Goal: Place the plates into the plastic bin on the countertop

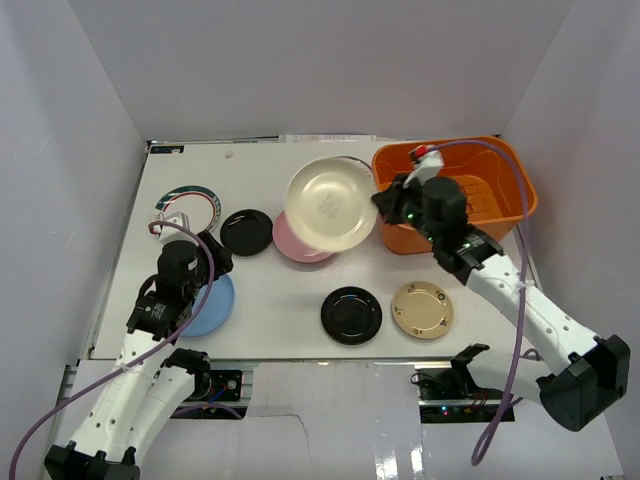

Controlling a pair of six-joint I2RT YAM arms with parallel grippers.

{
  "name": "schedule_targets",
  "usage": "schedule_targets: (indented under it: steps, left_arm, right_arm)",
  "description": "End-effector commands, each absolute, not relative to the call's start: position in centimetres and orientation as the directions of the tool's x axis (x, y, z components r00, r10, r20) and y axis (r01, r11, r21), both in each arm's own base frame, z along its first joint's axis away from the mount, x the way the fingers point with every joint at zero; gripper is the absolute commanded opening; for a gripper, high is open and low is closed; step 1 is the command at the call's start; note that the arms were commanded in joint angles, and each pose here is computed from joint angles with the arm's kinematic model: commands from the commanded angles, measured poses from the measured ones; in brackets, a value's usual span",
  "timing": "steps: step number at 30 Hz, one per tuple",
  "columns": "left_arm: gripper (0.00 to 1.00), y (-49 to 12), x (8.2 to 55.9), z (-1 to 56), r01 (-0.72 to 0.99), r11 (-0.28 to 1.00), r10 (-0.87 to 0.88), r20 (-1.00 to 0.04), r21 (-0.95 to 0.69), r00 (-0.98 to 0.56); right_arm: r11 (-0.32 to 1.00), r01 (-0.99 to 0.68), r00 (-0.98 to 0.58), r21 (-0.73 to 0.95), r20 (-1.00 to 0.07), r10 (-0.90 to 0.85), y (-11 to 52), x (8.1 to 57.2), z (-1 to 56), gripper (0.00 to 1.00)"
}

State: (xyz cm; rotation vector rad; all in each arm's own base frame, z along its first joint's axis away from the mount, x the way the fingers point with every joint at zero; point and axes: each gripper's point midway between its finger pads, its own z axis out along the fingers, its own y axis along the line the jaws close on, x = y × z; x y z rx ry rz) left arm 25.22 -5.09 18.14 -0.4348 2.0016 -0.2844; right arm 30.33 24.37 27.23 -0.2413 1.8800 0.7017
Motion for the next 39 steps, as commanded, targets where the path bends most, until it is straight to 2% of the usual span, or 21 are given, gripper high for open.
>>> schedule_targets:
  steps: [1, 4, 9, 16, 21, 25, 28, 29, 31, 32, 35, 38, 39]
  left_arm:
    - [0.71, -4.2, 24.4, 17.4, -0.279, 0.881, -0.472, -0.766, -0.383, -0.437]
    - [0.72, -4.4, 24.3, 16.2, -0.311, 0.869, -0.493, -0.735, -0.385, -0.466]
    - [0.73, -4.4, 24.4, 14.3, -0.359, 0.858, -0.51, -0.702, -0.369, -0.497]
    - [0.73, -4.4, 24.4, 12.6, -0.388, 0.849, -0.523, -0.68, -0.359, -0.513]
    - [0.73, -4.2, 24.5, 11.8, -0.412, 0.843, -0.529, -0.673, -0.346, -0.516]
    - [0.72, -4.4, 24.1, 9.8, -0.453, 0.822, -0.561, -0.626, -0.345, -0.542]
    - [0.71, -4.7, 23.8, 8.6, -0.484, 0.8, -0.592, -0.591, -0.354, -0.548]
    - [0.71, -4.6, 23.5, 7.9, -0.495, 0.798, -0.594, -0.584, -0.344, -0.554]
    - [0.71, -4.3, 23.6, 7.5, -0.517, 0.788, -0.604, -0.586, -0.336, -0.54]
    - [0.7, -4.1, 23.5, 7.1, -0.526, 0.785, -0.605, -0.584, -0.326, -0.541]
    - [0.7, -3.9, 23.7, 6.5, -0.546, 0.779, -0.608, -0.583, -0.308, -0.539]
    - [0.69, -3.9, 23.9, 6.0, -0.556, 0.777, -0.609, -0.577, -0.295, -0.544]
    - [0.68, -3.8, 23.9, 5.7, -0.558, 0.778, -0.606, -0.578, -0.288, -0.546]
  right_arm:
    - [0.941, -0.201, -0.269, 0.272, -0.939, 0.214, 14.6, 35.1, 30.7, 0.08]
    - [0.976, 0.005, -0.228, 0.22, -0.95, 0.215, 7.9, 37.6, 30.5, 0.08]
    - [0.954, 0.253, -0.259, 0.159, -0.939, 0.225, 0.6, 40.7, 27.4, 0.08]
    - [0.931, 0.363, -0.341, 0.026, -0.927, 0.159, -2.8, 44.0, 24.2, 0.08]
    - [0.93, 0.367, -0.419, -0.03, -0.898, 0.137, -3.1, 45.7, 21.0, 0.08]
    - [0.929, 0.364, -0.479, -0.058, -0.868, 0.134, -3.0, 46.3, 18.1, 0.1]
    - [0.931, 0.36, -0.495, -0.06, -0.858, 0.136, -2.9, 46.0, 17.3, 0.24]
    - [0.933, 0.356, -0.494, -0.055, -0.859, 0.138, -2.8, 46.0, 17.3, 0.35]
    - [0.942, 0.333, -0.488, -0.034, -0.861, 0.141, -2.4, 45.7, 17.8, 0.46]
    - [0.946, 0.322, -0.484, -0.026, -0.864, 0.141, -2.2, 45.6, 18.3, 0.55]
    - [0.966, 0.254, -0.427, 0.046, -0.891, 0.155, -0.6, 45.1, 21.6, 0.59]
    - [0.989, 0.104, -0.339, 0.101, -0.932, 0.131, 3.7, 43.6, 25.5, 0.58]
    - [0.994, -0.033, -0.328, 0.106, -0.941, 0.09, 7.4, 42.2, 26.2, 0.56]
